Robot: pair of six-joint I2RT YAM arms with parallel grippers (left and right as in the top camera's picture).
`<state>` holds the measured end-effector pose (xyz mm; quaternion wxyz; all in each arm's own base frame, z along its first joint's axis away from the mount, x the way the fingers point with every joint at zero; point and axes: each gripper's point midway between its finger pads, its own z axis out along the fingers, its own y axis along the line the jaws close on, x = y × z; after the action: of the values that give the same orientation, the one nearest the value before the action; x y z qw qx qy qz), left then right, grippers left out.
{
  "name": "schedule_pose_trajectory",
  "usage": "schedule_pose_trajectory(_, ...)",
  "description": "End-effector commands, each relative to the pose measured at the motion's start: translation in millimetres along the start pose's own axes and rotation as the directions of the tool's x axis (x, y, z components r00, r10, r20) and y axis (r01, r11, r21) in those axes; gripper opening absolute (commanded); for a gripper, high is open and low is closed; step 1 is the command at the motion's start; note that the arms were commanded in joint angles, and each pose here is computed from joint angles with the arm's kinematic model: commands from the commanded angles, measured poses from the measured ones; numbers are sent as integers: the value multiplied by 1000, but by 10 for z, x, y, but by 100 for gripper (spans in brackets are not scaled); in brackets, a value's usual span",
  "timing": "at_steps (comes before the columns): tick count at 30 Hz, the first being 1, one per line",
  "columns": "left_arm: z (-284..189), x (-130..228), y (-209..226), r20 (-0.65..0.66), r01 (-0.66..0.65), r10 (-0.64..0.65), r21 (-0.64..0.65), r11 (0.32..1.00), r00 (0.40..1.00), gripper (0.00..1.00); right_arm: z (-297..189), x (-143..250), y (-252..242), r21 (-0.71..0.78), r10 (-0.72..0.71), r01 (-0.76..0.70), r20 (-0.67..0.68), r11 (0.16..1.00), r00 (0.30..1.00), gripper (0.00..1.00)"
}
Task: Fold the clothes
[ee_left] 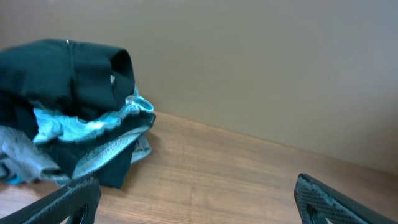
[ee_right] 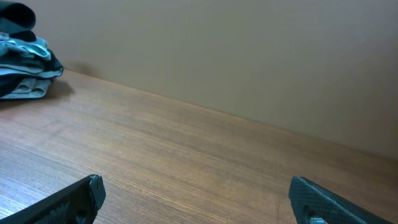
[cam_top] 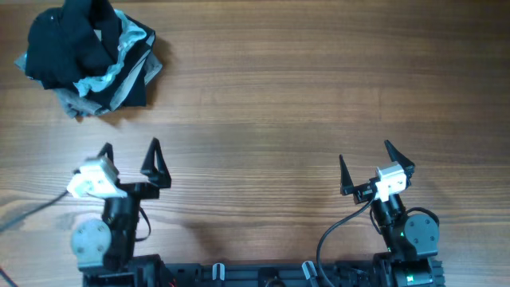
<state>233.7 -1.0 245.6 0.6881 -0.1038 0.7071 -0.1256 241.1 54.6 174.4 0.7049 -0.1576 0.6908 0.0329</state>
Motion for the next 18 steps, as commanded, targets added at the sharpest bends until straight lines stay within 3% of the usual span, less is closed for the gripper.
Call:
schedule_pose_trajectory(1, -18, 214, 68, 38, -25, 24, 15, 1000, 999, 100, -3, -19, 31, -19, -6, 6, 10, 1000, 1000, 100)
schedule_pose_trajectory(5, 74, 422, 141, 38, -14, 13, 21, 1000, 999, 100, -3, -19, 32, -20, -6, 6, 10, 1000, 1000, 100)
schedule_pose_trajectory(9, 139, 827, 281, -48, -3, 3, -7, 1000, 999, 100, -3, -19, 31, -19, -6, 6, 10, 1000, 1000, 100)
schedule_pose_trajectory(18, 141, 811, 265, -41, -4, 4, -1, 1000, 999, 100, -3, -19, 31, -19, -6, 6, 10, 1000, 1000, 100)
